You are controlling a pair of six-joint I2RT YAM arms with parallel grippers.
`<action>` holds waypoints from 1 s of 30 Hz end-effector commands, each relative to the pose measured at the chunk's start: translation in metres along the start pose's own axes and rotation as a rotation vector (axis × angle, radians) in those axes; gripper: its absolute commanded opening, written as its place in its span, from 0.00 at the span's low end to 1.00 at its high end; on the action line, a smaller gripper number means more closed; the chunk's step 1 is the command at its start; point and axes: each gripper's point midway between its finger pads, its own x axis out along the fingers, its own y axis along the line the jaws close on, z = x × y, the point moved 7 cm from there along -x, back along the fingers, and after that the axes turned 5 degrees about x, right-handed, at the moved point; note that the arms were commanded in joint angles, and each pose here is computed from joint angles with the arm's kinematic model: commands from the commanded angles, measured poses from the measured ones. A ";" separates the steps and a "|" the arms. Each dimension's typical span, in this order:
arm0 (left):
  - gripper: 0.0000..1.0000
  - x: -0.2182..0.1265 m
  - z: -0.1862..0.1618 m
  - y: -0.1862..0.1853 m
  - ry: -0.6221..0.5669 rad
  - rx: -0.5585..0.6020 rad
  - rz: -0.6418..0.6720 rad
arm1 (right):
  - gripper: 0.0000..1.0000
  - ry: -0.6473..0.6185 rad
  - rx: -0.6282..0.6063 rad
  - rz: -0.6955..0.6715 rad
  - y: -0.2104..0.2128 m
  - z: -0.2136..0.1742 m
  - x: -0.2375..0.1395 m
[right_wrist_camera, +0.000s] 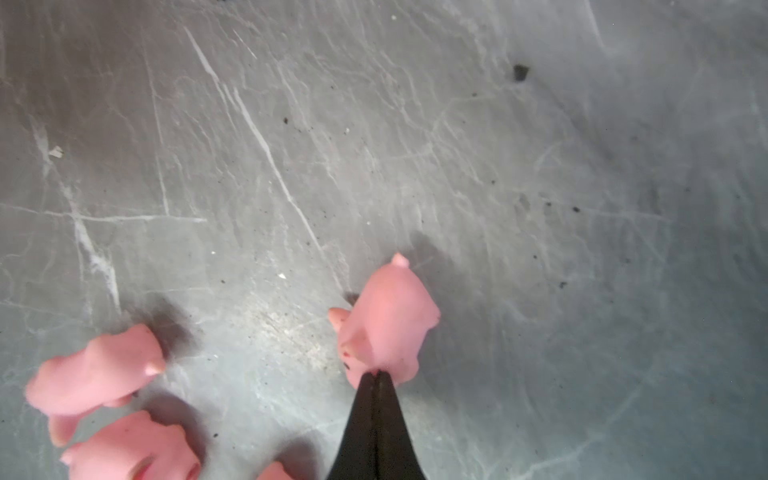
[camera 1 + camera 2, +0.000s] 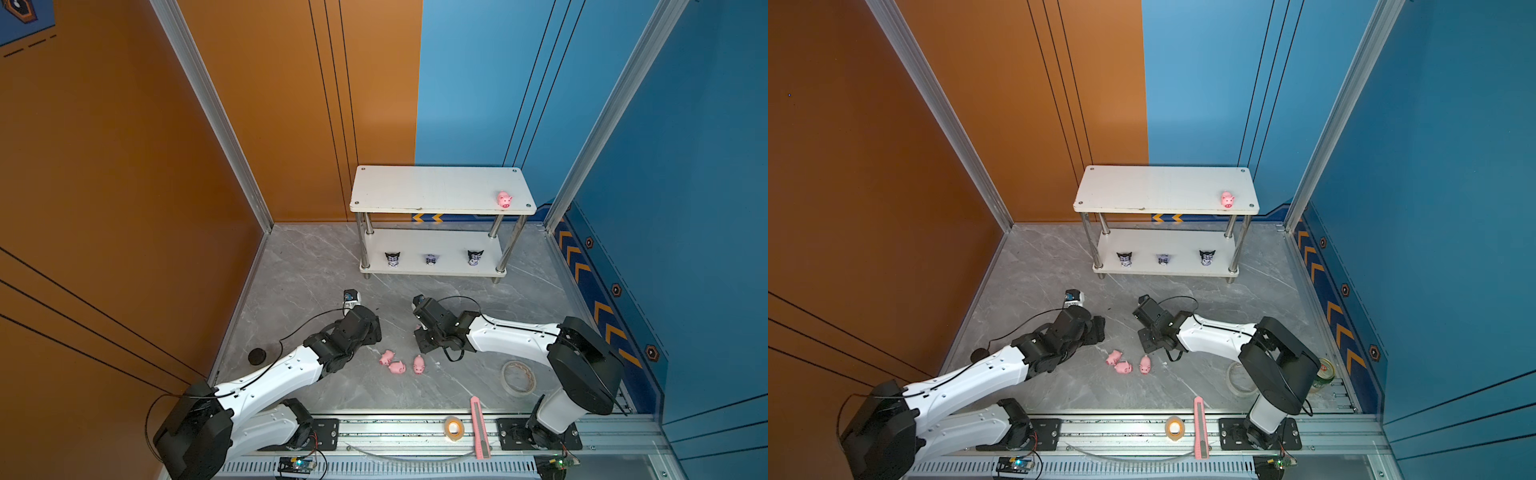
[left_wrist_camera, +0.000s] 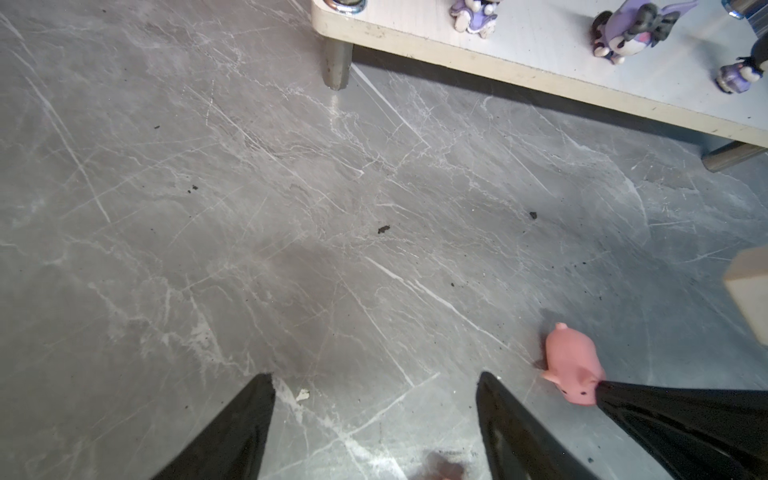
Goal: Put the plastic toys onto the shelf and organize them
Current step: 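Align the right gripper over a pink pig apart from the cluster, then close the right gripper on the pink pig and lift it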
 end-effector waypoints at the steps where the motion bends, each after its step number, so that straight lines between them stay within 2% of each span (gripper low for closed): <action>1: 0.78 0.004 -0.004 0.004 0.025 0.018 0.021 | 0.00 0.026 0.065 -0.011 -0.019 -0.014 0.000; 5: 0.78 0.009 -0.003 -0.001 0.036 0.017 0.003 | 0.00 0.031 0.134 -0.012 -0.036 -0.022 -0.002; 10: 0.78 0.012 -0.003 -0.004 0.041 0.017 -0.005 | 0.04 -0.004 0.142 -0.038 -0.040 -0.017 -0.020; 12: 0.78 0.012 -0.004 -0.003 0.044 0.017 -0.003 | 0.17 -0.016 0.127 -0.050 -0.035 -0.011 -0.028; 15: 0.78 0.011 -0.004 -0.003 0.041 0.013 -0.005 | 0.53 -0.013 0.081 -0.059 -0.025 -0.006 -0.028; 18: 0.78 0.009 -0.003 -0.003 0.037 0.011 -0.010 | 0.65 0.020 0.037 -0.076 -0.015 -0.002 -0.018; 21: 0.78 0.008 -0.004 -0.002 0.035 0.014 -0.005 | 0.69 0.050 0.006 -0.086 -0.005 0.001 -0.004; 30: 0.79 0.001 -0.004 0.008 0.022 0.015 0.018 | 0.66 0.038 -0.034 -0.098 0.007 0.016 0.011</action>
